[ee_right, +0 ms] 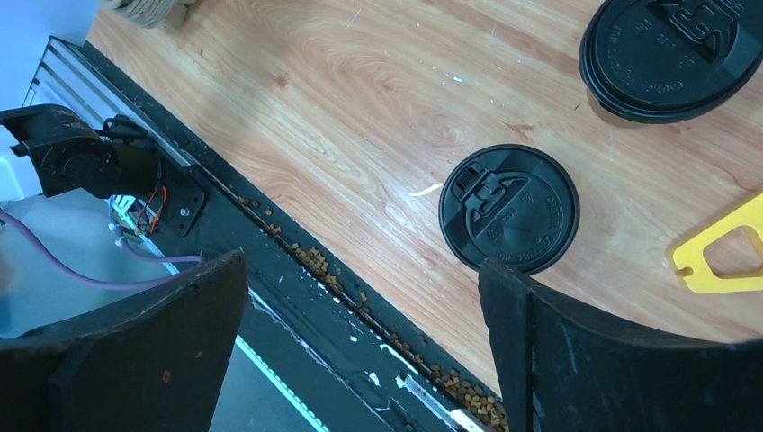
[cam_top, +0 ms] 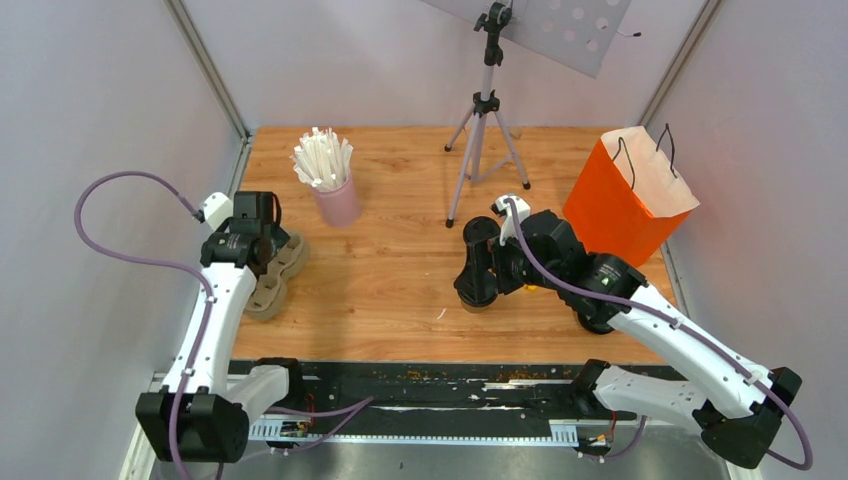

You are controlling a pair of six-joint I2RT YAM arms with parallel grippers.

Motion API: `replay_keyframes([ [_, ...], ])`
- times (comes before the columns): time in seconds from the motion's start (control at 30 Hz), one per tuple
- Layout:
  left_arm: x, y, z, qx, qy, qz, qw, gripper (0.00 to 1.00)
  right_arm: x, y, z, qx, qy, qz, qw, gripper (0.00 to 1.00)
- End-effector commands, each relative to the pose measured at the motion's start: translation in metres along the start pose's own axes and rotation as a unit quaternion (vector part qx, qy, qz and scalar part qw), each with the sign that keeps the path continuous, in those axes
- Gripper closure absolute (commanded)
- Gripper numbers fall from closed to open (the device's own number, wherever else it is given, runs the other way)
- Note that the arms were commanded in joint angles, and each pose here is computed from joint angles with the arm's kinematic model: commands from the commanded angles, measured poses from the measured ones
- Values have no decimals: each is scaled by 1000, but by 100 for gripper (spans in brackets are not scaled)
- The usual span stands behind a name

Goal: Pack the takeout coffee

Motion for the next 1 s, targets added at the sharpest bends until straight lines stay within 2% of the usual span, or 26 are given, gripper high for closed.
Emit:
replay_keyframes([
  [0.0,5,28,4,9,-59,-27,998,14,7,3,-9,-25,-3,-20,1000,0],
  [0.13,4,48,13,41,-81,-38,995,18,4,13,-2,-6,-12,-15,1000,0],
  [0.3,10,65,22,56,-63,-69,994,18,5,18,-3,5,-17,-19,1000,1],
  [0.57,12,86,32,72,-51,-76,993,12,0,19,-4,5,-24,-3,1000,1],
  [0.97,16,99,41,75,-40,-83,993,23,-3,26,-2,18,-32,6,999,1],
])
Point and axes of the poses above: each gripper's point midway between its finger pads, its own y axis out along the fingers, its own x axis along the line the jaws close on, z = x × y, the point moved 2 cm from there along -y, back along the fingers, and after that the axes turned 10 degrees about -y, right-handed, at the moved point
